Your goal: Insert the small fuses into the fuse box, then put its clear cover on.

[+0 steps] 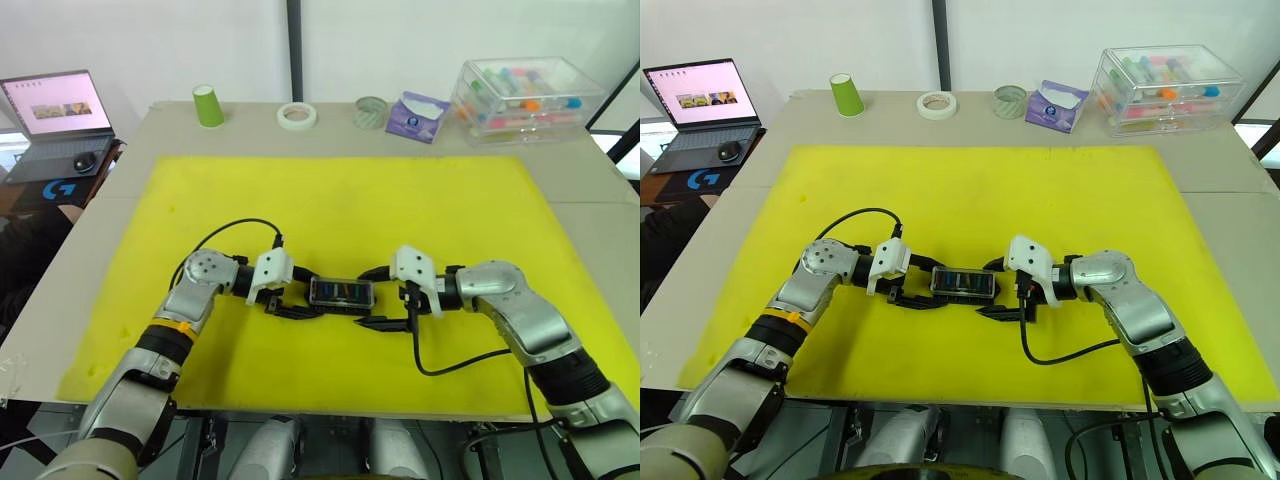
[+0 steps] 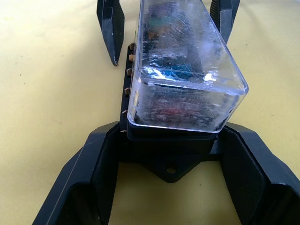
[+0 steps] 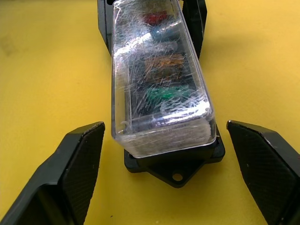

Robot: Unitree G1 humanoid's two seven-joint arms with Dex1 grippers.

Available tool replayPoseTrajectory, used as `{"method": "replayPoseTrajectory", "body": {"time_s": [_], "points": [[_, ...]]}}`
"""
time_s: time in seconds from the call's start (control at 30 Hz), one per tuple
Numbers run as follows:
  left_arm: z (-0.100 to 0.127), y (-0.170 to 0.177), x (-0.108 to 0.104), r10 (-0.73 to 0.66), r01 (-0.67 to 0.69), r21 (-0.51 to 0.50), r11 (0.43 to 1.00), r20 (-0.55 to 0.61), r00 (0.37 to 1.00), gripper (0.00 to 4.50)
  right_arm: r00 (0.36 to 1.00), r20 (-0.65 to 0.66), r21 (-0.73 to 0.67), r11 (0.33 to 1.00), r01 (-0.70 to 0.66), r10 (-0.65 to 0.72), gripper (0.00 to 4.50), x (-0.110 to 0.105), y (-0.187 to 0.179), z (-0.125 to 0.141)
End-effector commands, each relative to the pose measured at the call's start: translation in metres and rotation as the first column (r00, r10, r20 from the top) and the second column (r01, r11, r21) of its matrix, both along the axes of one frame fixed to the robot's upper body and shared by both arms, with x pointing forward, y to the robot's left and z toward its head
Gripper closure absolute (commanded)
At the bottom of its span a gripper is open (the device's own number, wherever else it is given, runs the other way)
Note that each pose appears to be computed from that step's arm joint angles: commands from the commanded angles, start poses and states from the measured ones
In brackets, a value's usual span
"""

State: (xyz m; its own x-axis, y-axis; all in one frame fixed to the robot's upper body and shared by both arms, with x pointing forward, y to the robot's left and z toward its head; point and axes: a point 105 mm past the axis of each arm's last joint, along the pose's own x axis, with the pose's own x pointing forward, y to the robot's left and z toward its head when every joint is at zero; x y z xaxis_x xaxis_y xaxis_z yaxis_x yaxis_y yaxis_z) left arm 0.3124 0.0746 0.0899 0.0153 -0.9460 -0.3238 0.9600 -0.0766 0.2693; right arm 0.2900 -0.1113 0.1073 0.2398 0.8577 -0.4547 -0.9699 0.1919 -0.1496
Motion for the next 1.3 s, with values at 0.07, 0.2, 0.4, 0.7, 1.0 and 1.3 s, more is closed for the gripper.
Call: {"method": "replayPoseTrajectory", "body": {"time_s": [0.07,0.2,0.4,0.7,1.0,1.3], "points": [[0.002,0.006,0.007,0.039,-0.039,0.015,0.999,0.018,0.999,1.76,0.999,0.053,0.021,1.0,0.003,-0.004,0.07,0.001,-0.003,0.016],[0.002,0.006,0.007,0.044,-0.044,0.011,0.999,0.014,0.999,1.76,0.996,0.087,0.018,1.0,0.019,-0.02,0.07,-0.003,-0.019,0.036],[0.002,0.005,0.008,0.05,-0.05,0.003,0.999,0.009,0.999,1.76,0.981,0.191,0.062,0.998,0.016,-0.027,0.07,-0.01,-0.021,0.081],[0.001,0.005,0.009,0.055,-0.055,0.004,0.998,0.009,0.998,1.76,0.962,0.27,0.247,0.964,-0.103,0.034,2.37,-0.023,0.037,0.127],[0.002,0.006,0.011,0.056,-0.057,0.008,0.998,0.012,0.998,1.76,0.949,0.307,0.208,0.968,-0.138,0.069,4.48,-0.022,0.046,0.128],[0.001,0.004,0.007,0.042,-0.042,0.008,0.999,-0.001,0.999,1.76,0.994,0.105,-0.144,0.99,-0.003,0.018,4.48,0.005,0.034,-0.005]]}}
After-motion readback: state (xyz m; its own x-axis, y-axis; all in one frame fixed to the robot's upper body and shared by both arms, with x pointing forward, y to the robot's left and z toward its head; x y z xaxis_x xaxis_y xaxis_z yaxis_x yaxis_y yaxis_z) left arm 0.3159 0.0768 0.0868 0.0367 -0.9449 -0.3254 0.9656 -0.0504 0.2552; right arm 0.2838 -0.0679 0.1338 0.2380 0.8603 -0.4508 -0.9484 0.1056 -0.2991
